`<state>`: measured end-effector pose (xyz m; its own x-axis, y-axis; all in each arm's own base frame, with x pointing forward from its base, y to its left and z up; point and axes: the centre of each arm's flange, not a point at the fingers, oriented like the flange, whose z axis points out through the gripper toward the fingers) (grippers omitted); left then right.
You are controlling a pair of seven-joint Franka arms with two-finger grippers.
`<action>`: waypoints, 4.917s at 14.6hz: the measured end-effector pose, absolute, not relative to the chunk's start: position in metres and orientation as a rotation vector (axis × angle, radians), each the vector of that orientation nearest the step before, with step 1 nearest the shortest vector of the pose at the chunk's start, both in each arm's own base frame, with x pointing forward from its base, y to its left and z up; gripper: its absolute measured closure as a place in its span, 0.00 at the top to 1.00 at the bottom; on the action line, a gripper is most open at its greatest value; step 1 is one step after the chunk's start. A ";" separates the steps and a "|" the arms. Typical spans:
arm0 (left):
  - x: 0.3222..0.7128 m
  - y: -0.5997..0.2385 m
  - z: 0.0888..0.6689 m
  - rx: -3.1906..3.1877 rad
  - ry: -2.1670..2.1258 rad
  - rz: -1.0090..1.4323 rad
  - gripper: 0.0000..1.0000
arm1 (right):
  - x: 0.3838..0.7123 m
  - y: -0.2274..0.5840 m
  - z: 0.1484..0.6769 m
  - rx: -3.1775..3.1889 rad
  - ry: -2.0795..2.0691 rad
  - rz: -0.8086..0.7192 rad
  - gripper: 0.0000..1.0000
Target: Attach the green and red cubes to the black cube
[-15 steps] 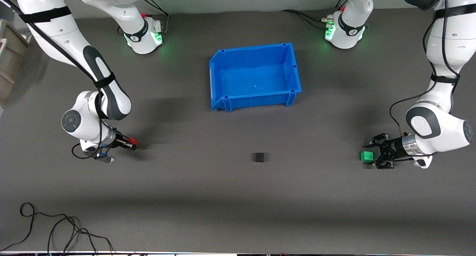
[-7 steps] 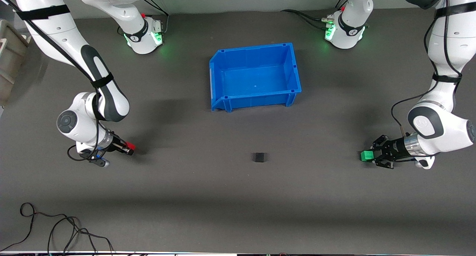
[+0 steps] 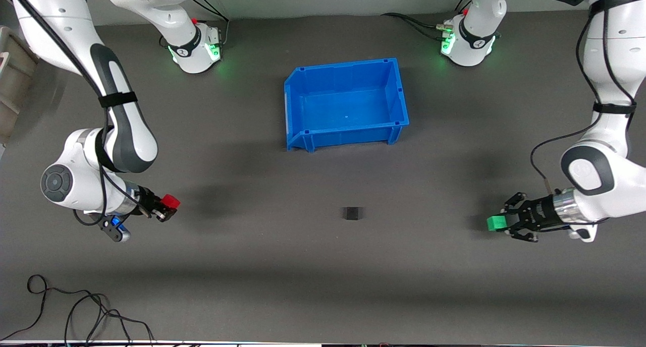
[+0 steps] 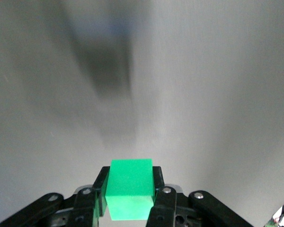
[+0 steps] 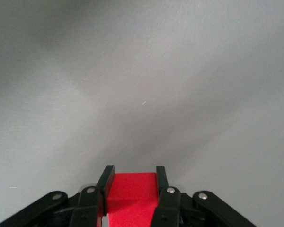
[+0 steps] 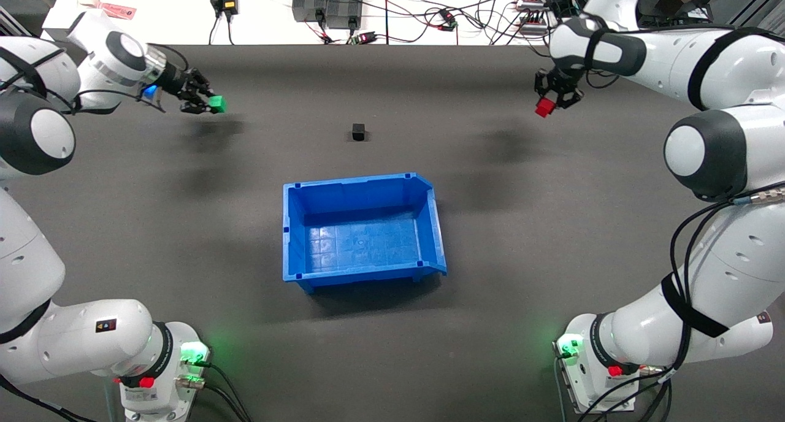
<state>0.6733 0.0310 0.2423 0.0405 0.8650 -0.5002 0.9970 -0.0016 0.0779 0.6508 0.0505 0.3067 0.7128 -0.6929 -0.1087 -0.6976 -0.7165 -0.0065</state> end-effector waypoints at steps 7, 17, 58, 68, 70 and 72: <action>0.671 -0.122 0.245 1.989 1.836 -0.465 0.40 | 0.673 0.195 0.299 -2.526 1.790 0.113 0.39; 0.638 -0.266 0.188 1.928 1.882 -0.392 0.40 | 0.669 0.380 0.232 -2.219 2.126 0.090 0.39; 0.664 -0.209 0.245 2.104 1.828 -0.419 1.00 | 0.662 0.463 0.212 -2.038 2.010 -0.071 1.00; 0.642 0.030 0.400 2.669 1.185 -0.365 1.00 | 0.690 0.221 0.502 -2.710 1.425 0.136 1.00; 0.631 0.048 0.426 2.746 1.048 -0.334 1.00 | 0.669 0.178 0.538 -2.823 1.215 0.184 1.00; 0.622 0.050 0.445 2.840 0.895 -0.322 1.00 | 0.647 0.136 0.561 -2.909 1.012 0.231 1.00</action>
<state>0.6220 0.0504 0.4451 0.7992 0.5482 -0.2465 0.5796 -0.8115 0.0744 0.6469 0.1360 0.5607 0.7743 -0.6127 -0.1583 -0.6206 -0.7841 -0.0011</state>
